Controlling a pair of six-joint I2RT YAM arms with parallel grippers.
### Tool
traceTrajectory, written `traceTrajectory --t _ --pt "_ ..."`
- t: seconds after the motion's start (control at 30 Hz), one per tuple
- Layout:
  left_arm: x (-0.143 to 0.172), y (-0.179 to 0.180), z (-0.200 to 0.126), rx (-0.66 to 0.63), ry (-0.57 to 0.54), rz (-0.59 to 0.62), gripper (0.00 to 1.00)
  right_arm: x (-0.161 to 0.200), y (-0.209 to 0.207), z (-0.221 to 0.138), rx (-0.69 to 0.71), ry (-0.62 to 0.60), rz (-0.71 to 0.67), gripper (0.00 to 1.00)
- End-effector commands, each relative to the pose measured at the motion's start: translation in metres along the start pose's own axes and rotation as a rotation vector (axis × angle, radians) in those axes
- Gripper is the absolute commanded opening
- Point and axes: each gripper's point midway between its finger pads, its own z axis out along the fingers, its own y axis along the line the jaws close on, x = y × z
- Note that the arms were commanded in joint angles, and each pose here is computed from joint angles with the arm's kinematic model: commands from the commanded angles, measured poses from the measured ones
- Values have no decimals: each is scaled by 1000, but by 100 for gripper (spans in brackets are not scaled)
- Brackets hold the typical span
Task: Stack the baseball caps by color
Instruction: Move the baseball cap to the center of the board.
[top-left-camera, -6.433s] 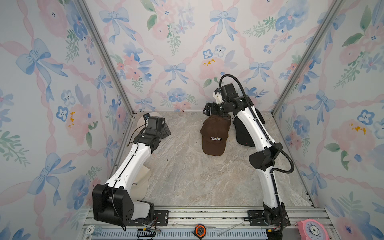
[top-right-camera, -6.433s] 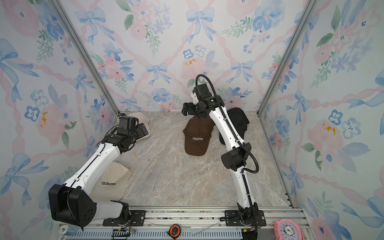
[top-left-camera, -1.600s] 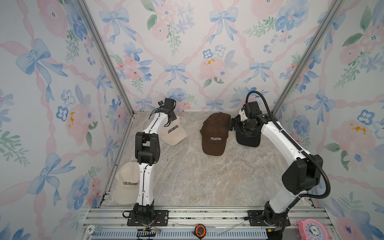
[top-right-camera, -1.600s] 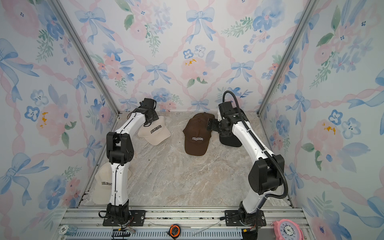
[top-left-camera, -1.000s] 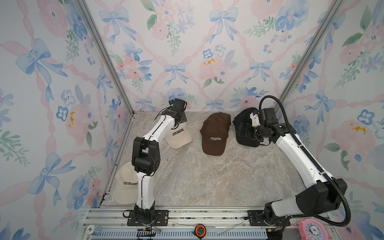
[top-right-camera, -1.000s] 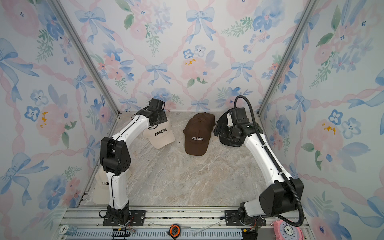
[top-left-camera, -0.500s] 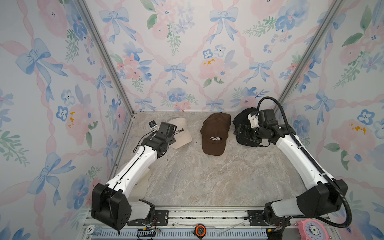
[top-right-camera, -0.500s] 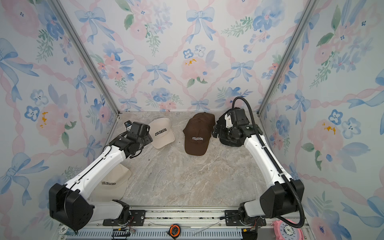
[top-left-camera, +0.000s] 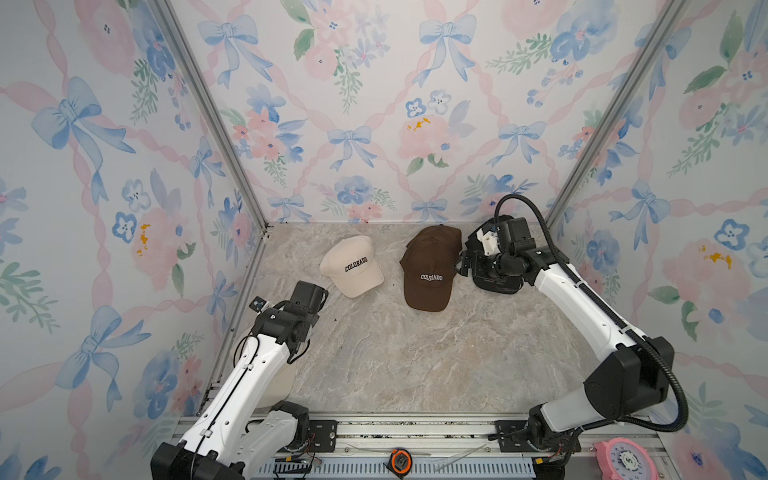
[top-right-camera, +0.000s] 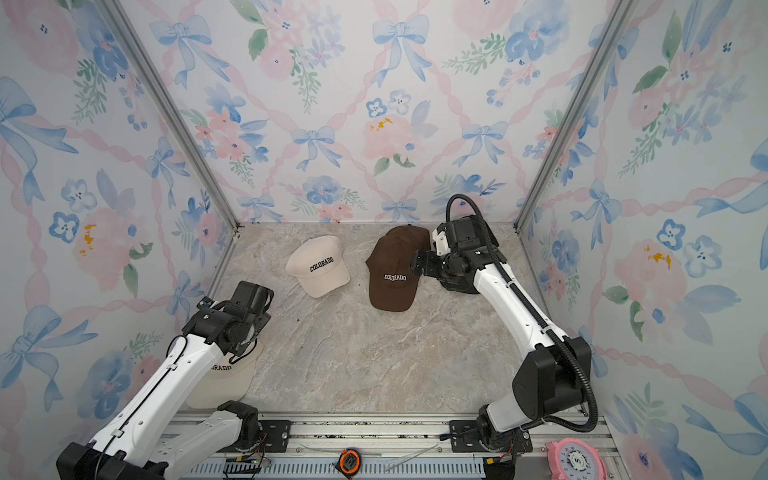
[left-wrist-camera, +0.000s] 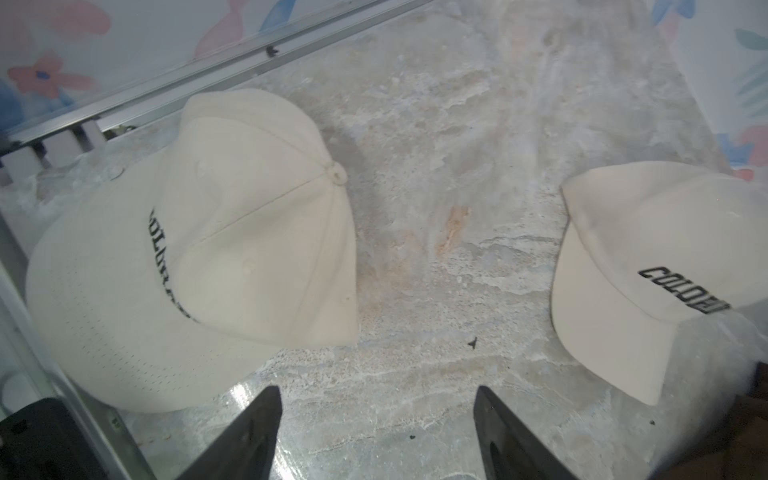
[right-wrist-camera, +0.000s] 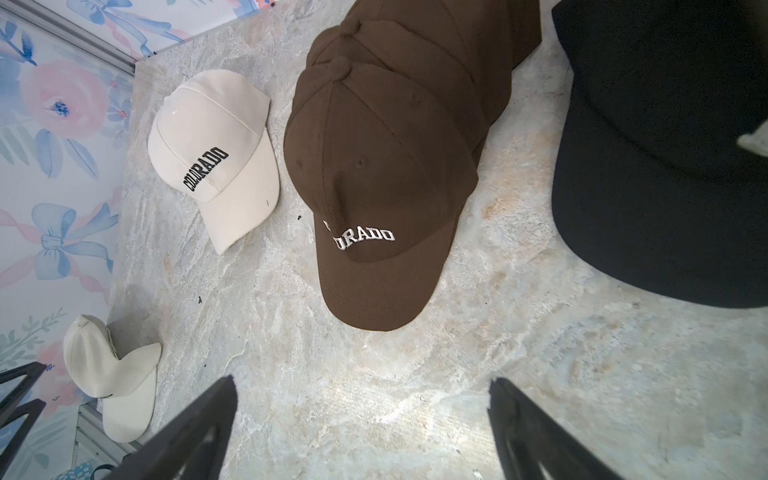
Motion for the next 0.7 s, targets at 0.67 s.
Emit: traceTrajectory --t 0.67 --pt "-2 29 62 -204 137 -42 78 -32 0 17 -35 -10 27 96"
